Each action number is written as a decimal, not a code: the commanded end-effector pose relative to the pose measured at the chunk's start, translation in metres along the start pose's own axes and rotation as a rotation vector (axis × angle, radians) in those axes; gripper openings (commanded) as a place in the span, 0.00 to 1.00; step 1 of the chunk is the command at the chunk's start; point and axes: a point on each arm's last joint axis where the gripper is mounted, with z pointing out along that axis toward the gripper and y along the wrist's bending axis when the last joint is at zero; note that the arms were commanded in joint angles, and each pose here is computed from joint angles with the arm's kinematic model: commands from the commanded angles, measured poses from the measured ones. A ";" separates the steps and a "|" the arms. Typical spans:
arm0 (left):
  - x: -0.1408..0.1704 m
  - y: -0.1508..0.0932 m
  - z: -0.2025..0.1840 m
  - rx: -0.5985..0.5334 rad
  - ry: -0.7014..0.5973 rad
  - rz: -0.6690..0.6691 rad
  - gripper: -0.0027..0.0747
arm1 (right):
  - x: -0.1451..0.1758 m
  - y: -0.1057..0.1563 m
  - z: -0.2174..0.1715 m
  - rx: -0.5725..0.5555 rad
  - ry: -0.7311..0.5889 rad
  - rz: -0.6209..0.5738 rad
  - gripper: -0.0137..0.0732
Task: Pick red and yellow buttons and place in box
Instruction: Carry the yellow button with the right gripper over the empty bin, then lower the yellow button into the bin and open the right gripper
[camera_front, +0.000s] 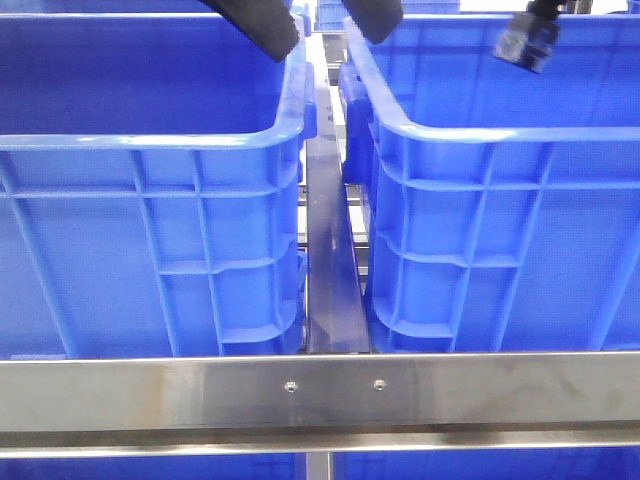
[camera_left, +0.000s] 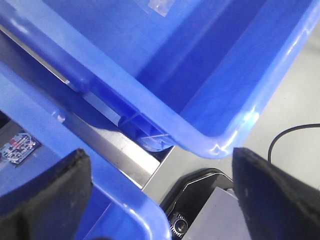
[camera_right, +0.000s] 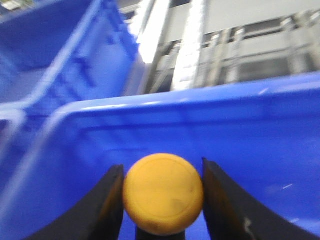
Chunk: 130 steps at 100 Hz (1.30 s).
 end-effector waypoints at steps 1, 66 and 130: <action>-0.011 -0.009 -0.026 0.017 -0.117 0.002 0.74 | -0.022 0.005 0.003 -0.006 -0.067 -0.085 0.51; -0.011 -0.009 -0.026 0.016 -0.119 0.002 0.74 | 0.012 -0.030 0.094 0.032 0.071 -0.144 0.51; -0.011 -0.009 -0.026 0.016 -0.119 0.002 0.74 | 0.020 -0.034 0.100 0.038 0.093 -0.138 0.61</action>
